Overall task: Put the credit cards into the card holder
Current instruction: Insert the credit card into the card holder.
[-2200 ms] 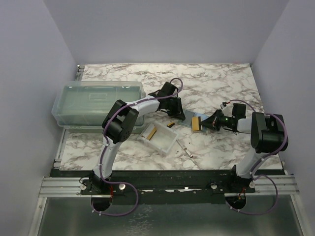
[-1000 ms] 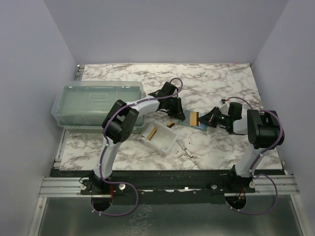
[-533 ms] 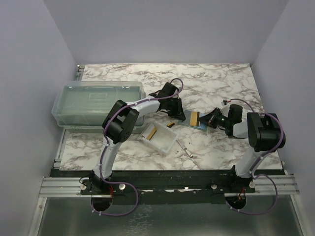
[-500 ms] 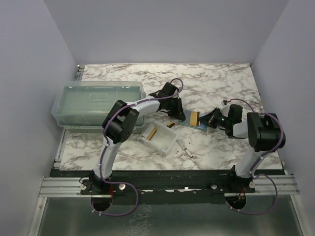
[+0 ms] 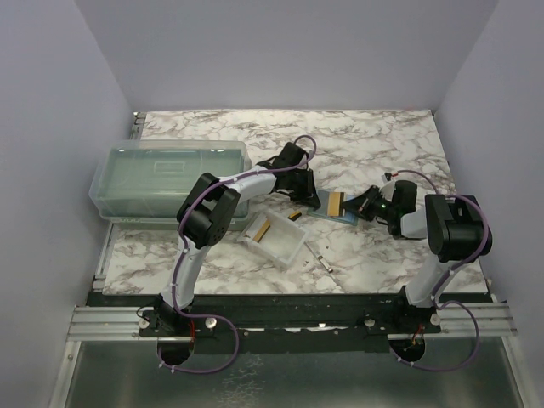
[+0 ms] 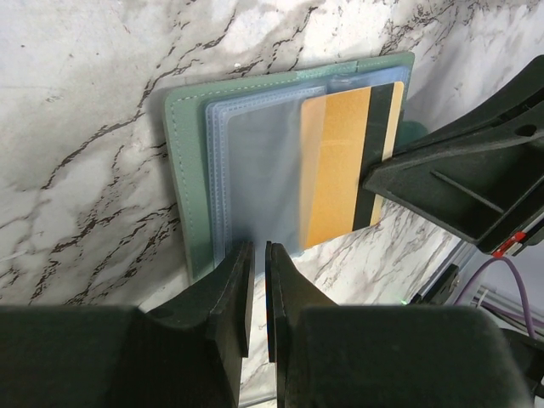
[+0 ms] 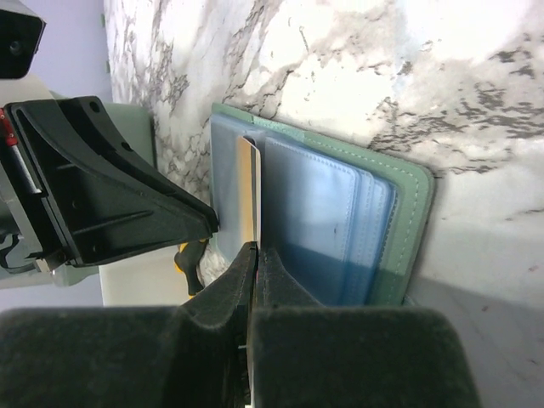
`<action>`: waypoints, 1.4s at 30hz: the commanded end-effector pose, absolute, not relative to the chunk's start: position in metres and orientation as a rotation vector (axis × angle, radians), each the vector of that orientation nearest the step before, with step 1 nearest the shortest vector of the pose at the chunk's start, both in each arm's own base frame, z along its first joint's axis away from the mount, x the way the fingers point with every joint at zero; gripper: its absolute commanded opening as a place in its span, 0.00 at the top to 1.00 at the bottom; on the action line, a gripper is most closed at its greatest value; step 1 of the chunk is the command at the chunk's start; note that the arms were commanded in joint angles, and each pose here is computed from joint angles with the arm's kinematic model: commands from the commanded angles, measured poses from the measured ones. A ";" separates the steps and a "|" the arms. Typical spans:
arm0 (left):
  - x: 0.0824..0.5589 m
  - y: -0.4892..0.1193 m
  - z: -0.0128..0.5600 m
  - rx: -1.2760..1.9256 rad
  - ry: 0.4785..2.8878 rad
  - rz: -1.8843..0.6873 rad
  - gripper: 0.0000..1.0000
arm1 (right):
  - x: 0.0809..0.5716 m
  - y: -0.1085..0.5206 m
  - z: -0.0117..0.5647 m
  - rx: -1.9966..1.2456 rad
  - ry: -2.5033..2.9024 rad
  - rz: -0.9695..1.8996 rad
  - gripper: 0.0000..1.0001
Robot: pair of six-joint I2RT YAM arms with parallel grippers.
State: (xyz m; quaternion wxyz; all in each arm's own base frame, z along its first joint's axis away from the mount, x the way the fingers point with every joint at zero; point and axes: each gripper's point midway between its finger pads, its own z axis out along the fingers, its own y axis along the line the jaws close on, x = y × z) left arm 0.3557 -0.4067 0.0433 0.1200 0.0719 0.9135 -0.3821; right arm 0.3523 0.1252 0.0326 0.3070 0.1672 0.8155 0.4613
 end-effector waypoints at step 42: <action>0.370 -0.391 0.025 0.195 2.707 -0.932 0.80 | 0.350 0.160 0.017 0.322 2.384 1.034 0.63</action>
